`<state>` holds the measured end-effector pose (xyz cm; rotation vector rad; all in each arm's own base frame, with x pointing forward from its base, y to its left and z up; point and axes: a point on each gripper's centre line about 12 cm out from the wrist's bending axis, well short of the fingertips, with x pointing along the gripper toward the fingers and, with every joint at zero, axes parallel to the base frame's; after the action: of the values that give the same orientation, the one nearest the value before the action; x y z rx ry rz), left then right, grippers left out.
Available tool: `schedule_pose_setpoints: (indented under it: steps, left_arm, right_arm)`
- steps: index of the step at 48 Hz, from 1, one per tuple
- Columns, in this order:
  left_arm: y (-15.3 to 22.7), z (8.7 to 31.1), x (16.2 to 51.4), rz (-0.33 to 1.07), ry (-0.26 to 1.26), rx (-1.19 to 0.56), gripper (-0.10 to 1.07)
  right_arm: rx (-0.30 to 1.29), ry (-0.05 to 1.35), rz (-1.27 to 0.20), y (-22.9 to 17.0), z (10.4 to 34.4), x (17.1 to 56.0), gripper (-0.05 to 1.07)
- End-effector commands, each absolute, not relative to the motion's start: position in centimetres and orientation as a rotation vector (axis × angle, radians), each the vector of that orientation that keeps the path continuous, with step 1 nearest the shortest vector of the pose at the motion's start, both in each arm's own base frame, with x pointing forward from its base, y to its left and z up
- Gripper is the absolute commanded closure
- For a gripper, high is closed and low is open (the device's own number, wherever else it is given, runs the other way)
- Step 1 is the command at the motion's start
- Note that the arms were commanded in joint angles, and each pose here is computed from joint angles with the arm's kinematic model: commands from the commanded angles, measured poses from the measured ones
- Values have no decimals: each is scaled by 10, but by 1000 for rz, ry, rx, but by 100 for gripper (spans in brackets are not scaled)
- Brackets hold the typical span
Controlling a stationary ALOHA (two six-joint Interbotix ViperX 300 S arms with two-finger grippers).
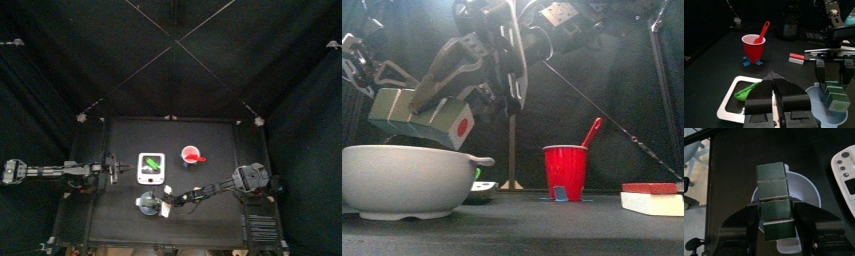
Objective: Place sushi roll in bowl
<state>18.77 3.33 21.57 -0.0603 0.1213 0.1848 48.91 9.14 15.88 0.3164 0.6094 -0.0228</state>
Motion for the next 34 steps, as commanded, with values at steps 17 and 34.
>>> schedule_pose_setpoints:
  steps: [17,34]
  left_arm:
    - [34,221,190,188,101,-59,65]
    - [34,221,190,188,101,-59,65]
  right_arm:
    - [323,567,-24,86,175,497,41]
    - [329,567,-27,85,175,497,25]
